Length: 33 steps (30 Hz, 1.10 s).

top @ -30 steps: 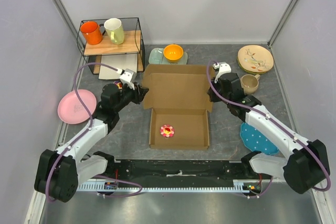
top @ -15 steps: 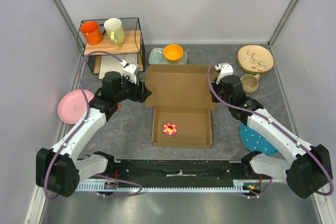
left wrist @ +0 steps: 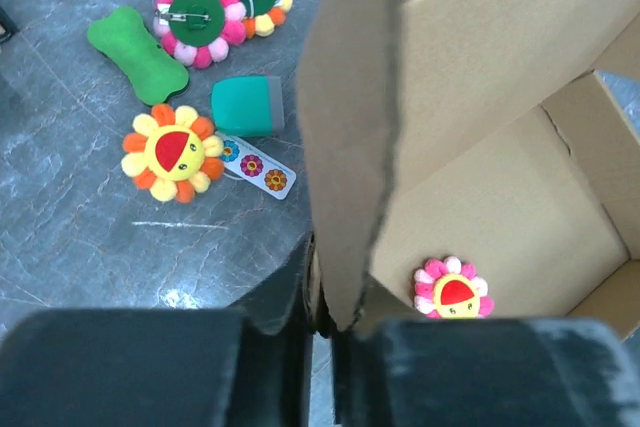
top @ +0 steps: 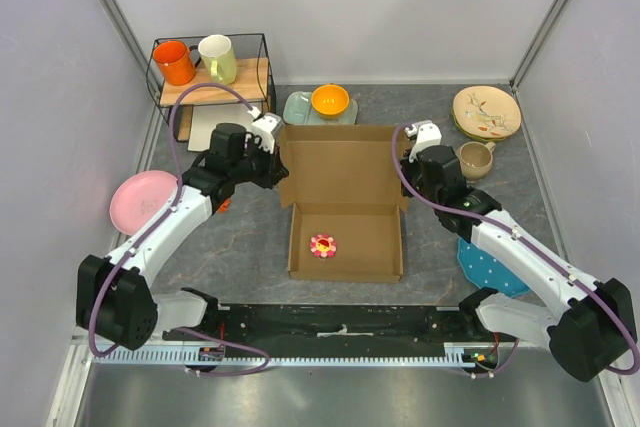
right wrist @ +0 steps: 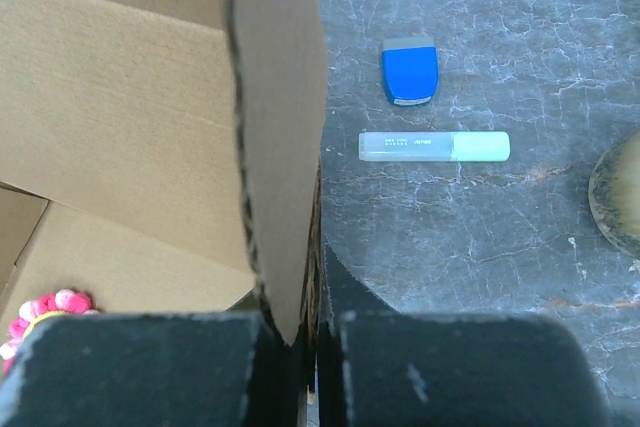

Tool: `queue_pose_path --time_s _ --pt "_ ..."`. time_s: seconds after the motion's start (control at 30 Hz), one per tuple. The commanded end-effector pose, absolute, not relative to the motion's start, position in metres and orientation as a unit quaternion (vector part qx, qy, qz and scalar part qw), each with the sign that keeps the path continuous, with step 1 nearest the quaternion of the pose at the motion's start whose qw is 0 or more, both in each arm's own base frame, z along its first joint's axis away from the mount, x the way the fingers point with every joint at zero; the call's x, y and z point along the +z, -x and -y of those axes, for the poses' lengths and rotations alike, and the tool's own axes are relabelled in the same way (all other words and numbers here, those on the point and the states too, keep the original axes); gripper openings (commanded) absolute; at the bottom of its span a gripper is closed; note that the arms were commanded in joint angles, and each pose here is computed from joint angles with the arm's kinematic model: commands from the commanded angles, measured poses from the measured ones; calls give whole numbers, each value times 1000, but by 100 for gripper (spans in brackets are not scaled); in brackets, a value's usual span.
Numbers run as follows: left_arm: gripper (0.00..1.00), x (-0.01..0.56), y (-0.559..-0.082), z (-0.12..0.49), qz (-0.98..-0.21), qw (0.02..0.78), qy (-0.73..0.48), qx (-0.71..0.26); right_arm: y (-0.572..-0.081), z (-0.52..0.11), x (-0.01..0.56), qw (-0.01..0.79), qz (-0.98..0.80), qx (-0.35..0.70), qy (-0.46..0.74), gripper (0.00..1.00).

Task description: Fold the paper box

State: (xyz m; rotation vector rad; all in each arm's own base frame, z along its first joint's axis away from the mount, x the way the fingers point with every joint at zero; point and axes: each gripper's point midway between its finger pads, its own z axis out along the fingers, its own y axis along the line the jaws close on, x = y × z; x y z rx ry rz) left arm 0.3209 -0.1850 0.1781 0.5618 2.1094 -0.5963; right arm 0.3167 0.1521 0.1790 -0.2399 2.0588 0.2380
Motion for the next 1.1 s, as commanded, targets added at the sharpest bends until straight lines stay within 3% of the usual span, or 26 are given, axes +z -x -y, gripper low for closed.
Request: queue_pose_path --time_s 0.0,0.03,0.23,0.33,0.37,0.47,0.7,0.87,1.07 --pt "6 197 -320 191 -820 453 -262 -232 -319 -152 196 532 -836 91 101 0" --pt "2 203 -318 192 -812 467 -259 -236 -319 -153 197 535 -834 93 101 0" --pt "2 216 -306 205 -780 521 -240 -250 -318 -155 201 541 -832 98 79 0" --pt "2 221 -300 214 -758 558 -241 -238 -314 -153 199 537 -836 97 65 8" --pt "2 223 -302 214 -754 570 -235 -226 -313 -152 200 537 -836 96 63 17" --pt "2 216 -304 207 -761 575 -220 -202 -309 -146 204 536 -838 88 54 29" --pt "2 216 -309 193 -759 594 -207 -168 -301 -135 207 529 -844 71 55 34" --pt "2 218 -312 190 -756 598 -219 -150 -299 -133 201 521 -849 62 60 30" --pt "2 212 -310 188 -757 605 -182 -166 -299 -138 189 510 -856 75 47 11"
